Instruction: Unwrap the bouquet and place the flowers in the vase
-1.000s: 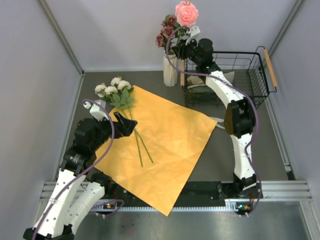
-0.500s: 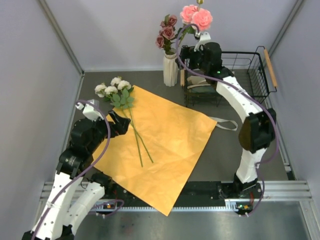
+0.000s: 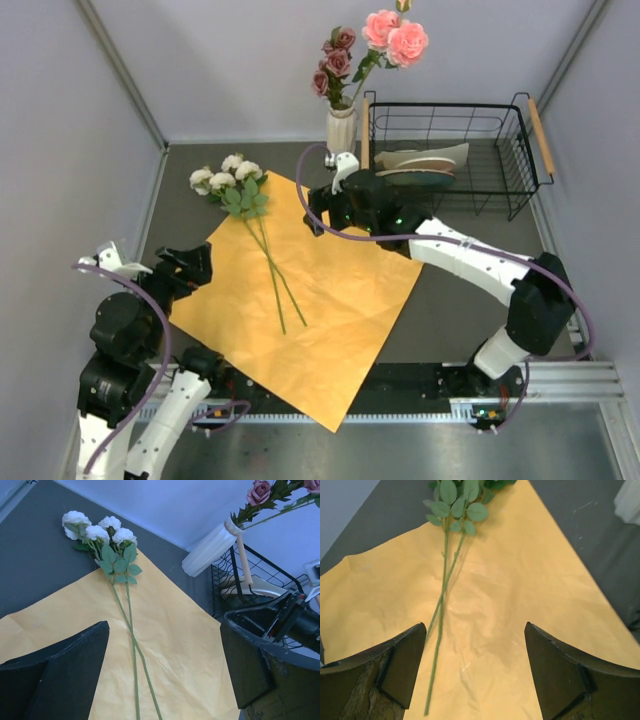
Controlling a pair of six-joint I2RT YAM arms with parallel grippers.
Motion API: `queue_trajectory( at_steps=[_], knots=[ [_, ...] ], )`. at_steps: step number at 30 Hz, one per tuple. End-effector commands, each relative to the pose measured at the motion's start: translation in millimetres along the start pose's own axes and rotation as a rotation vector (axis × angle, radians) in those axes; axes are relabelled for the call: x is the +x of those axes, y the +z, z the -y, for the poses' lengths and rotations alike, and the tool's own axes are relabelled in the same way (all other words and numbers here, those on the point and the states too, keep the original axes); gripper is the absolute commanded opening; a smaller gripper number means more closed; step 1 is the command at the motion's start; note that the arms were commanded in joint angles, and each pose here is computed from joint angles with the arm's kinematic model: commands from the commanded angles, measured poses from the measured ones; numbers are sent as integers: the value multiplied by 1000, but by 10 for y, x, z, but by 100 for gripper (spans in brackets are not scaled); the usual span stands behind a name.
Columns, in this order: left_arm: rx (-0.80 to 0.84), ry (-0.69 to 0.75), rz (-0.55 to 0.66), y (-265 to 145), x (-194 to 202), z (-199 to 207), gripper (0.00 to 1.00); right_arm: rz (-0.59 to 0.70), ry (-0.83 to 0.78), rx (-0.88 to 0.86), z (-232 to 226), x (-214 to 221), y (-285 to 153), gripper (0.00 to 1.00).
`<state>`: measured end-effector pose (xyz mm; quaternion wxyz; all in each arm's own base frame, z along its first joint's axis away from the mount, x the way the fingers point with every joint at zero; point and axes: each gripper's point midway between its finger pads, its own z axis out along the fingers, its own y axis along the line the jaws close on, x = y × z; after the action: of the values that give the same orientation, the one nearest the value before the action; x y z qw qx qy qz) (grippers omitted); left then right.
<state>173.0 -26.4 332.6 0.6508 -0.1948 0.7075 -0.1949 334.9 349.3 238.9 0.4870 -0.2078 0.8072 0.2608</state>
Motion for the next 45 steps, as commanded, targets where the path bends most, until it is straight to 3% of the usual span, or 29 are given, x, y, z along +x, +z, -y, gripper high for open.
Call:
queue_trajectory(
  at_steps=[1, 5, 13, 21, 25, 35, 40, 45],
  knots=[
    [-36, -28, 19, -58, -52, -63, 99, 34, 142, -41, -310, -6, 238, 80],
    [-22, -34, -5, -55, -9, -32, 99, -42, 242, -99, -551, 171, 673, 62],
    [-16, -30, -49, -57, 117, -47, 96, -122, 342, -237, -905, 366, 1403, 67],
    [2, -38, -77, -5, 208, -15, 96, -197, 330, -300, -996, 816, 1943, 56],
    [4, -34, -79, 14, 204, -1, 96, -203, 326, -290, -957, 925, 2120, 44],
    [9, -26, -70, 7, 175, 8, 96, -242, 290, -222, -808, 1117, 2275, 41],
    [20, -31, -68, 15, 165, 35, 96, -256, 306, -235, -850, 1120, 2326, 29],
    [23, -32, -61, -9, 145, 36, 96, -256, 316, -225, -812, 1134, 2357, 29]
  ],
)
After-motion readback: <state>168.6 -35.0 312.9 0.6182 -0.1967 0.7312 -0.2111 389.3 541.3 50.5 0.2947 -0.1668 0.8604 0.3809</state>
